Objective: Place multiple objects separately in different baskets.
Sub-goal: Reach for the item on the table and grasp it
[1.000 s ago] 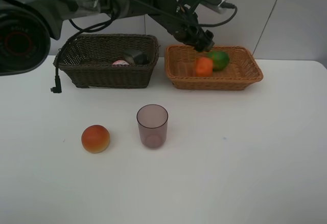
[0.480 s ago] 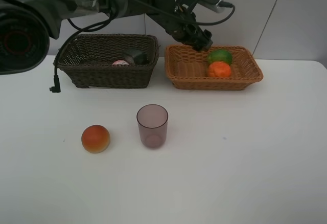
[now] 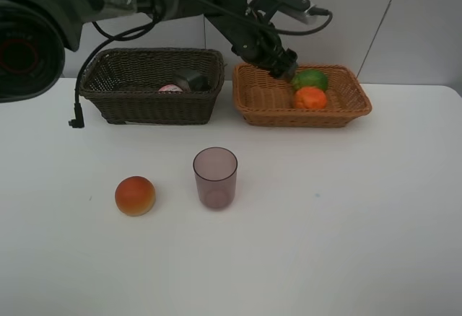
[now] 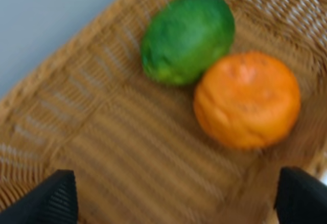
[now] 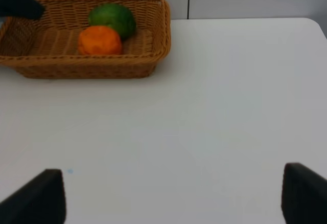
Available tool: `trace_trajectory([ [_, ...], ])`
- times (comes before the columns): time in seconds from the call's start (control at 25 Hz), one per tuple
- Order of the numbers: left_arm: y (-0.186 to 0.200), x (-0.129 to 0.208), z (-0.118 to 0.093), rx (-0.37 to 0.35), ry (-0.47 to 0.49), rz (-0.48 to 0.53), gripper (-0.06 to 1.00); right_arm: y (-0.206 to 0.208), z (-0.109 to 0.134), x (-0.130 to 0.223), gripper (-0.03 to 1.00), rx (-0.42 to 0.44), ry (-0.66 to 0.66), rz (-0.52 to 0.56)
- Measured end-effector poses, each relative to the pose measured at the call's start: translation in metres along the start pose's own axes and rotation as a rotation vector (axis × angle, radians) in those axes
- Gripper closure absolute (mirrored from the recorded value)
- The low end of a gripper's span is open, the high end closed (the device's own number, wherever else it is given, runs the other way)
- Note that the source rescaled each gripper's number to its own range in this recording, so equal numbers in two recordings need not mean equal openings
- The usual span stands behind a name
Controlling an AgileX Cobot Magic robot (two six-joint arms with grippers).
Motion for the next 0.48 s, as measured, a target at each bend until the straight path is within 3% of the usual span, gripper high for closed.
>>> trace_trajectory([
  [0.24, 0.052, 0.007, -0.001, -0.022, 0.047, 0.135, -0.05, 0.000, 0.000, 0.000, 0.03, 0.000, 0.000, 0.000],
  [0.48, 0.109, -0.001, 0.002, -0.074, 0.094, 0.168, -0.05, 0.000, 0.000, 0.000, 0.03, 0.000, 0.000, 0.000],
])
Point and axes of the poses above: a point on each arm's last joint axis where the gripper is mounted, y pointing back along that axis away from the gripper, z along the wrist's bending axis when the last joint is at zero, x = y × z, the point moved 10 cm from there along -y, pointing out along that axis toward the gripper, and after that the axes turned 7 degrees about y, right-handed, at the moved point
